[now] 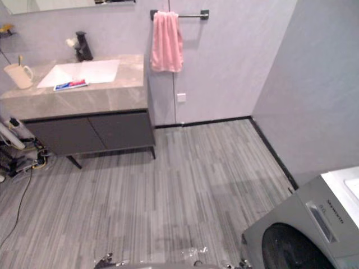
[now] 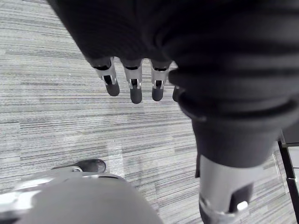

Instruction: Organize washtable

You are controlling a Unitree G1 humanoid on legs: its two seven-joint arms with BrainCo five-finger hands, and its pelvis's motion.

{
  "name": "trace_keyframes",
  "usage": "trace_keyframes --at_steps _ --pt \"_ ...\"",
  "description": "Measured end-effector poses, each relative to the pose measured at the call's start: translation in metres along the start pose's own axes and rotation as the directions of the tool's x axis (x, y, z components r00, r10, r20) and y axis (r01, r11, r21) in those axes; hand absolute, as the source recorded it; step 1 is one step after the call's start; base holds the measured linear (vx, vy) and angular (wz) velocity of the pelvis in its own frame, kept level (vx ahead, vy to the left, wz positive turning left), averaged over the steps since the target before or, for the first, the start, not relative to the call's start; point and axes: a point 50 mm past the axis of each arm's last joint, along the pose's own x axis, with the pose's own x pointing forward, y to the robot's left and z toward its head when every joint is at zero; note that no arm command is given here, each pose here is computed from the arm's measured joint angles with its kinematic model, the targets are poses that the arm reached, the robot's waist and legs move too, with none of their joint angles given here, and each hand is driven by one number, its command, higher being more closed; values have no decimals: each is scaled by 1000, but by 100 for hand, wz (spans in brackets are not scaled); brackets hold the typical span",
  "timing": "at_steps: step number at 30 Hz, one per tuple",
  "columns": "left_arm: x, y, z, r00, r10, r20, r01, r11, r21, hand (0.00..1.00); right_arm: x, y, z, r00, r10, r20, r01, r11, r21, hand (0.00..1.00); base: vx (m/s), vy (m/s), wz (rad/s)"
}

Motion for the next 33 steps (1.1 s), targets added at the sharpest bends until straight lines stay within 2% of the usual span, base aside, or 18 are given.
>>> trace_keyframes --at_steps 13,24,30,33 --pt "4 2 12 1000 0 23 -2 998 60 0 4 8 11 1000 23 19 -20 995 -101 0 54 -3 4" --pt "6 1 18 999 -6 39 3 997 71 0 6 11 19 999 31 42 -26 995 -101 0 -53 -31 0" --pt "9 9 31 997 7 71 -13 996 89 0 6 17 26 996 41 80 -36 998 -59 0 -1 -46 3" --pt "8 9 39 994 19 106 -24 999 40 0 6 14 28 996 13 85 -10 999 -38 0 89 -75 -31"
